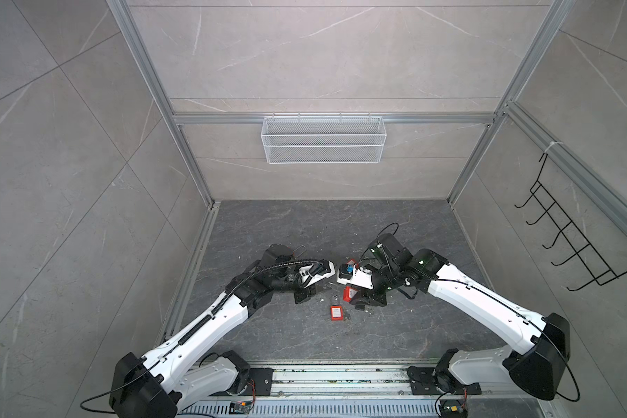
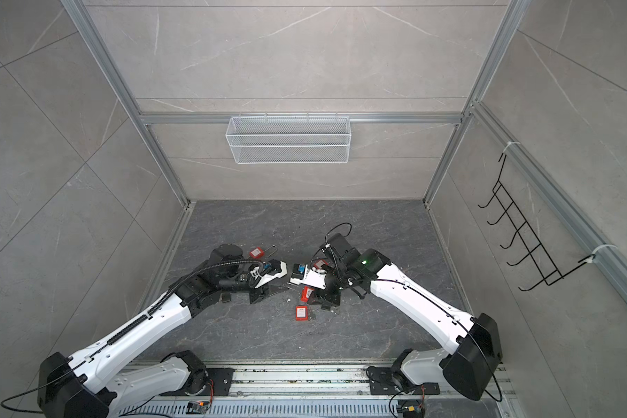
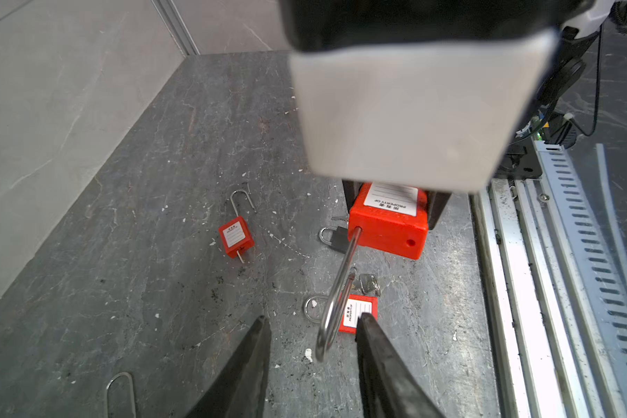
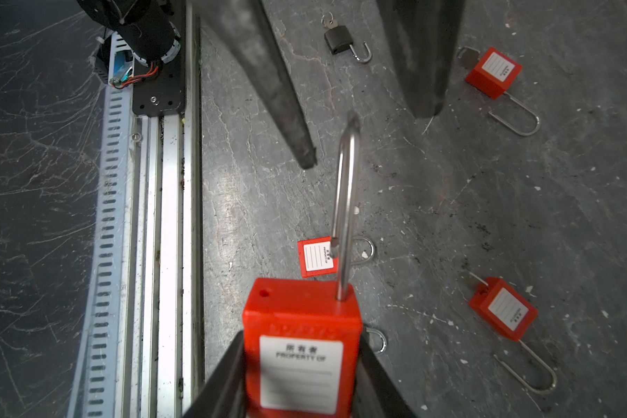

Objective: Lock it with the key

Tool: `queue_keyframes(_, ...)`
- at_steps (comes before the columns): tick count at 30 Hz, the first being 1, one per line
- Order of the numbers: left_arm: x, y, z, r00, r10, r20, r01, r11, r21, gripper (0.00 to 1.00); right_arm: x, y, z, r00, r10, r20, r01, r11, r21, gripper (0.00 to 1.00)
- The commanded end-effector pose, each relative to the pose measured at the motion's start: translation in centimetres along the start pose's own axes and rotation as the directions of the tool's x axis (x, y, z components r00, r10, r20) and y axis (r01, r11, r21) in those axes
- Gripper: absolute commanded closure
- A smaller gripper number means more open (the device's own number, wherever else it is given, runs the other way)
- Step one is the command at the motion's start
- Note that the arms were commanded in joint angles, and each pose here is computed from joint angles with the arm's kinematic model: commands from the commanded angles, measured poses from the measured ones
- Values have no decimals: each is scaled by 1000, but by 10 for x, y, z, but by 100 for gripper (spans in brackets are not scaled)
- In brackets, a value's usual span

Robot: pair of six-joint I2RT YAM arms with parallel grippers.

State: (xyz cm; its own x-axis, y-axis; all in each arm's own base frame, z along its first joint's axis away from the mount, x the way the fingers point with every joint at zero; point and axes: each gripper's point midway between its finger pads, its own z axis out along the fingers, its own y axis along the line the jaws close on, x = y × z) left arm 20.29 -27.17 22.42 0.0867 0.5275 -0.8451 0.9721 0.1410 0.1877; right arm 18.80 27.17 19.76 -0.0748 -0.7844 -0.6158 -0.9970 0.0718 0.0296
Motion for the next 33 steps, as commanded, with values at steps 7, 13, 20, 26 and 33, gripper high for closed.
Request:
queue_keyframes(7, -20, -10, -1, 998, 43, 40, -45, 996, 72, 77, -12, 3, -11, 999, -43, 23, 43, 999, -18, 70)
queue_keyframes(13, -26, -15, 2, 998, 21, 60, -28, 994, 110, 80, -16, 0, -14, 997, -61, 36, 61, 998, 4, 71)
queue_keyframes(20, -33, -19, 3, 996, -14, 86, 2, 989, 145, 100, -15, -12, -14, 998, -63, 18, 62, 996, 62, 68)
queue_keyframes(26, -38, -20, 2, 992, -58, 113, 41, 988, 150, 100, -11, -22, -17, 997, -77, 4, 76, 987, 140, 47)
queue_keyframes(33, -41, -24, -1, 987, -96, 131, 74, 984, 162, 100, -2, -15, -21, 996, -86, 10, 84, 987, 140, 41)
